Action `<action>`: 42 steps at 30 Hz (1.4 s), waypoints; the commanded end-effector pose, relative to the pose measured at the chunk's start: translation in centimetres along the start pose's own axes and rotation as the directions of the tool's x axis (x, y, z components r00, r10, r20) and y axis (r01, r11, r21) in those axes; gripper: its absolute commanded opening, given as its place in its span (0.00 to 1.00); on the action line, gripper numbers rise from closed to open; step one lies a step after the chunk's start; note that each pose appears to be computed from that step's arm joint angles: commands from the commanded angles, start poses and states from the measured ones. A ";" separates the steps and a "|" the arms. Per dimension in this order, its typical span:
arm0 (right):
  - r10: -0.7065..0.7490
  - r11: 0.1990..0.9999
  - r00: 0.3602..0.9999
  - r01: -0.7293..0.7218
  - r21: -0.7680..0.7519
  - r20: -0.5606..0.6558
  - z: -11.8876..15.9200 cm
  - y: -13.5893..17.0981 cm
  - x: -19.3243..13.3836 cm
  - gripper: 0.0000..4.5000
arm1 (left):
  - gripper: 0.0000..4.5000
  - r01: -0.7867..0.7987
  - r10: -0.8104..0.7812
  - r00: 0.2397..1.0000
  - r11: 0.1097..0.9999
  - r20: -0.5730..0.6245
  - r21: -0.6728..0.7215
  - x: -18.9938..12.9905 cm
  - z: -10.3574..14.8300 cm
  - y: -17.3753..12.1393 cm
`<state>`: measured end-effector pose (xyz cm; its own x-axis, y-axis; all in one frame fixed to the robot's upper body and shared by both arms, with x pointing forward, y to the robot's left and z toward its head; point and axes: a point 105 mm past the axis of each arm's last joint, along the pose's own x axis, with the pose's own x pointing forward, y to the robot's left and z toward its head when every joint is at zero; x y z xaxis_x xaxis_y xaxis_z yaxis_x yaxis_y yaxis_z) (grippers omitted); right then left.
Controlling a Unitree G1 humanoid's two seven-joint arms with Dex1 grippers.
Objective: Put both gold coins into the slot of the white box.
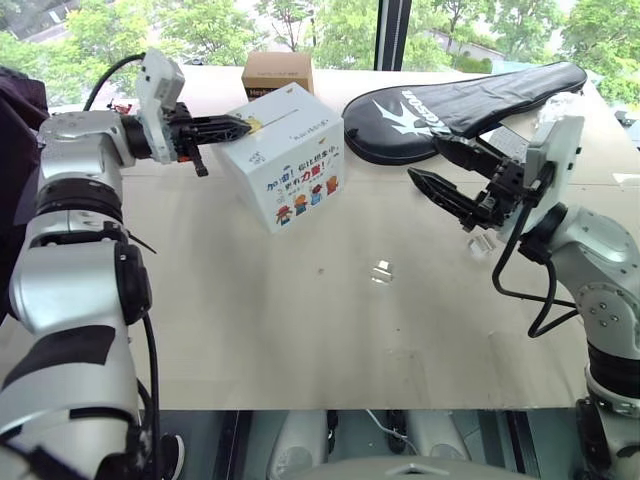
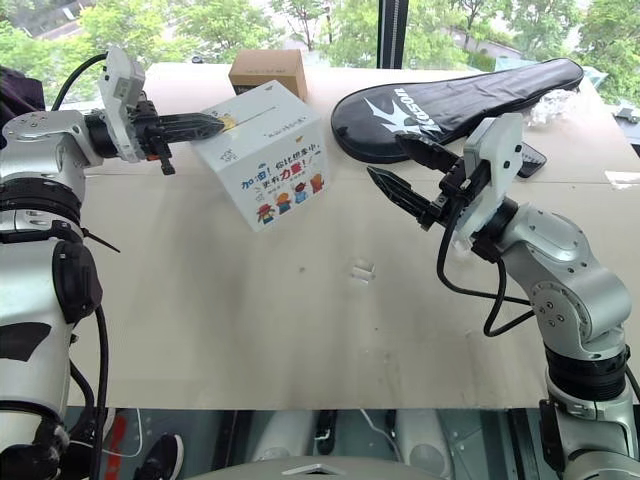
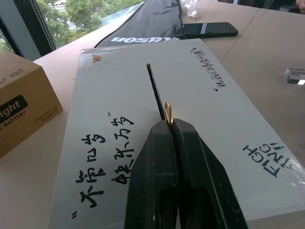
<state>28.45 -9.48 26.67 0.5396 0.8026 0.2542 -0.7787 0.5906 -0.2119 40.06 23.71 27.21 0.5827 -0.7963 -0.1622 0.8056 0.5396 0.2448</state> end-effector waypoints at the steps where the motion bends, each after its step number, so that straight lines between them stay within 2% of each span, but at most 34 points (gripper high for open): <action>1: 0.024 0.999 0.998 -0.022 -0.044 0.061 1.9 0.6 0.2 0.66 | 0.00 -0.005 0.005 1.000 1.000 -0.019 -0.004 0.1 0.1 0.1; 19: 0.024 0.999 0.997 -0.022 -0.034 0.068 2.3 0.7 1.0 0.66 | 0.00 -0.078 0.077 0.996 0.997 -0.035 0.000 0.5 -0.1 0.8; 21: 0.023 0.999 0.997 -0.021 -0.035 0.069 2.3 0.7 1.0 0.68 | 0.14 -0.092 0.091 0.995 0.996 -0.031 -0.002 0.5 -0.1 1.0; 22: 0.023 0.999 0.997 -0.020 -0.037 0.069 2.4 0.7 1.0 0.68 | 0.17 -0.092 0.092 0.995 0.996 -0.032 -0.001 0.5 -0.1 1.0; 29: 0.023 0.999 0.997 -0.020 -0.036 0.072 2.4 0.7 1.0 0.68 | 0.93 -0.088 0.088 0.996 0.996 -0.004 -0.008 0.6 0.4 0.9; 30: 0.023 0.999 0.997 -0.020 -0.035 0.072 2.4 0.7 1.0 0.68 | 0.99 -0.088 0.088 0.996 0.996 0.011 -0.011 0.6 0.6 1.0; 34: 0.025 0.999 0.997 -0.023 -0.033 0.067 2.3 0.9 0.8 0.68 | 0.99 -0.065 0.066 0.993 0.998 0.098 -0.015 0.3 2.3 0.8; 37: 0.018 1.000 0.998 -0.017 -0.022 0.053 1.9 0.8 0.4 0.68 | 0.99 -0.014 0.014 0.971 1.000 0.240 -0.001 -0.3 5.3 0.4; 42: -0.023 1.000 1.000 0.023 -0.009 0.016 0.9 0.2 -1.1 0.68 | 0.99 0.119 -0.130 0.937 0.992 0.325 0.052 -1.1 7.9 -1.4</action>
<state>28.26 -9.72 25.98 0.5621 0.7941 0.2313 -0.7778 0.6026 -0.1788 38.85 21.85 32.23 0.4688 -0.8801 0.0754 0.8542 0.4734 0.2151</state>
